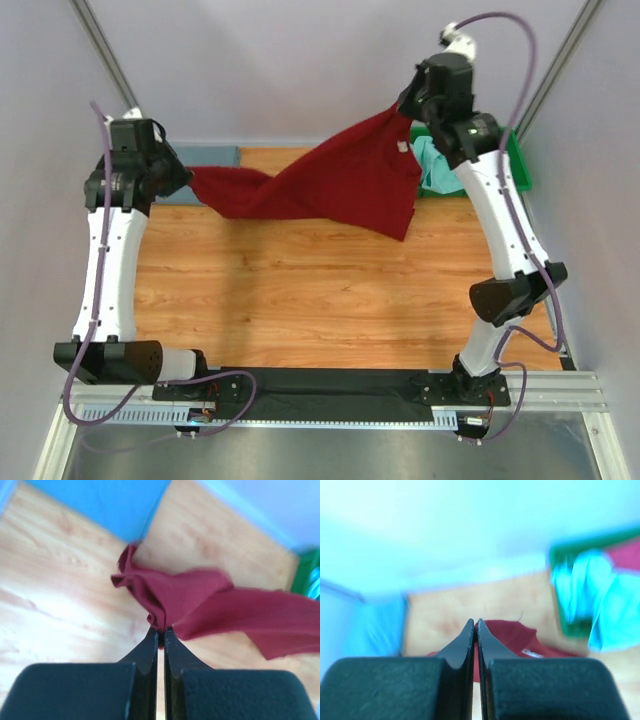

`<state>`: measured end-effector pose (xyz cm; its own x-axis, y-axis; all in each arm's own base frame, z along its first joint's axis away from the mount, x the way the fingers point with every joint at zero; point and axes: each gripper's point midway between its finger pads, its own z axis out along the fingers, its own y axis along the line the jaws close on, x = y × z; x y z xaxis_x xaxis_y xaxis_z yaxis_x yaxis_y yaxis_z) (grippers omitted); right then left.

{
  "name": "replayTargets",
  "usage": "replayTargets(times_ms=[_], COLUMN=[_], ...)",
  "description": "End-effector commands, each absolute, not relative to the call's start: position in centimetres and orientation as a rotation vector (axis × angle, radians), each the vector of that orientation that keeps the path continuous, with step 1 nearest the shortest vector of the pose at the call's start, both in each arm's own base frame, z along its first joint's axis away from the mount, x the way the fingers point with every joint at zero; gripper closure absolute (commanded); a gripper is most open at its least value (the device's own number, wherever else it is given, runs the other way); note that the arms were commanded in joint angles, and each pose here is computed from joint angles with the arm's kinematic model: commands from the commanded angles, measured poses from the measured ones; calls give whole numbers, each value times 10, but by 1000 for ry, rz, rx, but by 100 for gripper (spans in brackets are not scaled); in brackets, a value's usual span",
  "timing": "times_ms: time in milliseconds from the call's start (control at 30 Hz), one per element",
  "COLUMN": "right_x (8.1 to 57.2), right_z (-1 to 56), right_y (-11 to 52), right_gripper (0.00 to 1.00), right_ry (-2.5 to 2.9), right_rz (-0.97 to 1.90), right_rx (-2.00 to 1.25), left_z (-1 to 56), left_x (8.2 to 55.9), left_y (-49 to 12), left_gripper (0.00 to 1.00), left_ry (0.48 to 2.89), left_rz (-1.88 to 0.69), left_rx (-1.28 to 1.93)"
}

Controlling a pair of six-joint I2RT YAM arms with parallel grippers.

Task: Fold and stack the t-shirts
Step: Flatten the tshirt out

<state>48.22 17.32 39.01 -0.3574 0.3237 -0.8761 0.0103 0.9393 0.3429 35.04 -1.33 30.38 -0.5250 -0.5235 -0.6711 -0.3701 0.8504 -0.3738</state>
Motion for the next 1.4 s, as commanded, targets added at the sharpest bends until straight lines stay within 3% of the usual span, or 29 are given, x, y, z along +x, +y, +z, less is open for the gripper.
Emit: replayTargets(times_ms=[0,133,233,333,367,400,433,467,500,567,600,633,700,733,767,833,867,967,1067,1133,1333,1367], right_x=[467,412,385,328,296,280,261,232,206,172,144,131,105,98,94,98,104,146,200,233,330,339], right_z=[502,544,489,410,399,334,304,295,237,208,185,176,160,148,144,139,141,162,181,195,196,180], right_y=[132,108,98,83,75,75,82,78,78,74,67,66,62,63,69,72,72,70,63,60,70,77], right_gripper=[100,100,100,100,100,100,100,100,100,100,100,100,100,97,83,67,51,29,29,31,64,64], right_ry=[1626,1565,1713,1868,1873,2029,2105,2099,2264,2325,2383,2423,2495,2542,2576,2596,2580,2480,2428,2374,2391,2449], right_rz=[371,355,298,289,321,294,358,409,392,422,413,418,405,401,437,437,432,367,228,183,321,340], right_rx=[297,269,253,306,330,343,382,401,417,493,512,528,570,574,559,552,547,496,415,374,441,446], left_z=[366,403,387,333,293,276,266,228,214,168,159,153,149,150,155,161,168,183,194,185,159,138], left_x=[342,324,298,268,258,248,235,221,209,182,174,167,158,156,155,167,176,214,261,285,354,359], left_y=[7,14,22,22,20,18,15,10,8,3,2,2,5,9,16,20,20,4,-35,-48,-74,-78], left_gripper=[100,100,100,100,100,100,100,100,100,98,90,74,59,34,25,11,11,12,20,26,26,25], left_ry=[2058,1975,1989,2088,2174,2201,2200,2293,2310,2427,2450,2452,2458,2458,2449,2445,2432,2430,2441,2491,2642,2708], left_rz=[-171,-139,-80,-45,-33,-38,-64,-66,-73,-52,-45,-43,-10,22,80,103,86,-56,-349,-413,-351,-345], left_rx=[-621,-605,-630,-662,-709,-735,-767,-798,-829,-943,-972,-1007,-1023,-1037,-1045,-1000,-970,-810,-516,-405,-132,-134])
